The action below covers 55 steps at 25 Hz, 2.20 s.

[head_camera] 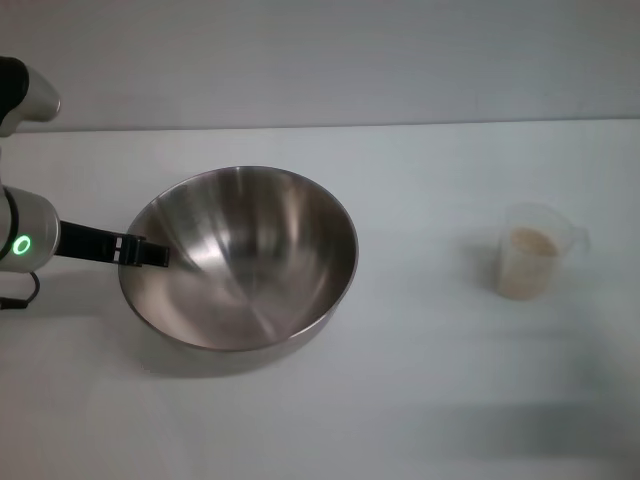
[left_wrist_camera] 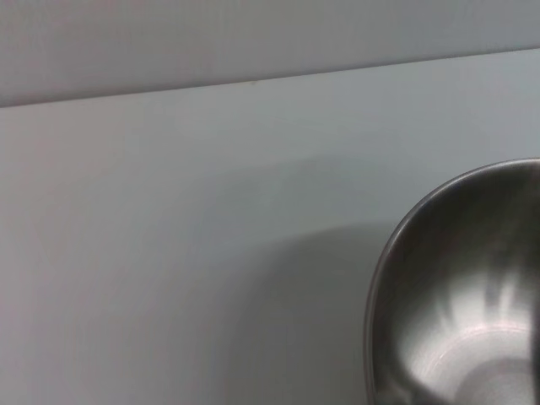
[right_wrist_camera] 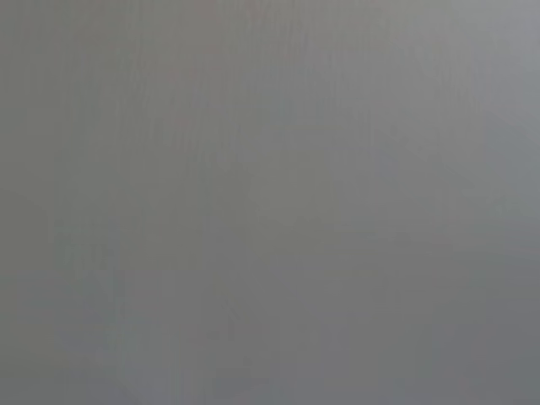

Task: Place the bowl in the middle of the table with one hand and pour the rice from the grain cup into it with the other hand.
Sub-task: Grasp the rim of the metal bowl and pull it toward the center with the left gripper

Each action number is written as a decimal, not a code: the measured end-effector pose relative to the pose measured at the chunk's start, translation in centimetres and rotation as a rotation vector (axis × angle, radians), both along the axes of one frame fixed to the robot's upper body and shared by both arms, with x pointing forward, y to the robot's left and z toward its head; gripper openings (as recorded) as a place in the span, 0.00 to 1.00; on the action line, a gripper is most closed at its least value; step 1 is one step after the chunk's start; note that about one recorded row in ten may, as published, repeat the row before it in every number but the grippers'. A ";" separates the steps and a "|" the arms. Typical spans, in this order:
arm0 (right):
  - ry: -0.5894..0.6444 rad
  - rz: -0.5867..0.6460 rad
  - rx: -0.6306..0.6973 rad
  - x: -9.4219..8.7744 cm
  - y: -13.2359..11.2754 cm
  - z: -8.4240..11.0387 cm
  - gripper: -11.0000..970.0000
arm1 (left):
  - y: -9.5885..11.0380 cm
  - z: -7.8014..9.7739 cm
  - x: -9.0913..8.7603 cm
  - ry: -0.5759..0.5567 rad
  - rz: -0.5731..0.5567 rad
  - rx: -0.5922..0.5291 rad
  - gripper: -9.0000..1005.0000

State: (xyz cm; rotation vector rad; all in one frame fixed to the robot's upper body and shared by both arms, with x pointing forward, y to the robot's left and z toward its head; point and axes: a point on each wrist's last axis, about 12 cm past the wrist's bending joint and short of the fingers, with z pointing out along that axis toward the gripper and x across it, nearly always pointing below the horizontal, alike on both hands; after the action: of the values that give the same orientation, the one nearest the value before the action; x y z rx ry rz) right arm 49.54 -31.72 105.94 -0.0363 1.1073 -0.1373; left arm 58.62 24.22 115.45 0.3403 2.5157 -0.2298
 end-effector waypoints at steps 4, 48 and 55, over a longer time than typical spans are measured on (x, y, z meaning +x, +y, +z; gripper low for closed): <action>-0.001 0.001 0.002 0.0 0.0 0.0 0.68 | 0.1 -0.2 0.1 0.008 0.004 0.000 0.72; -0.008 0.002 -0.004 0.1 0.1 0.1 0.68 | 0.6 1.0 1.1 0.019 -0.014 -0.037 0.07; -0.011 0.003 -0.002 0.1 0.2 0.2 0.68 | 1.5 1.8 1.4 0.029 -0.021 -0.132 0.06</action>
State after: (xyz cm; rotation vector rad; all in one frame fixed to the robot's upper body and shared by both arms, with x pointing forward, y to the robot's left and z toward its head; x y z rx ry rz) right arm 49.65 -31.56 106.11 -0.0392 1.0956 -0.1361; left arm 60.01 25.74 117.30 0.3126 2.5114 -0.4095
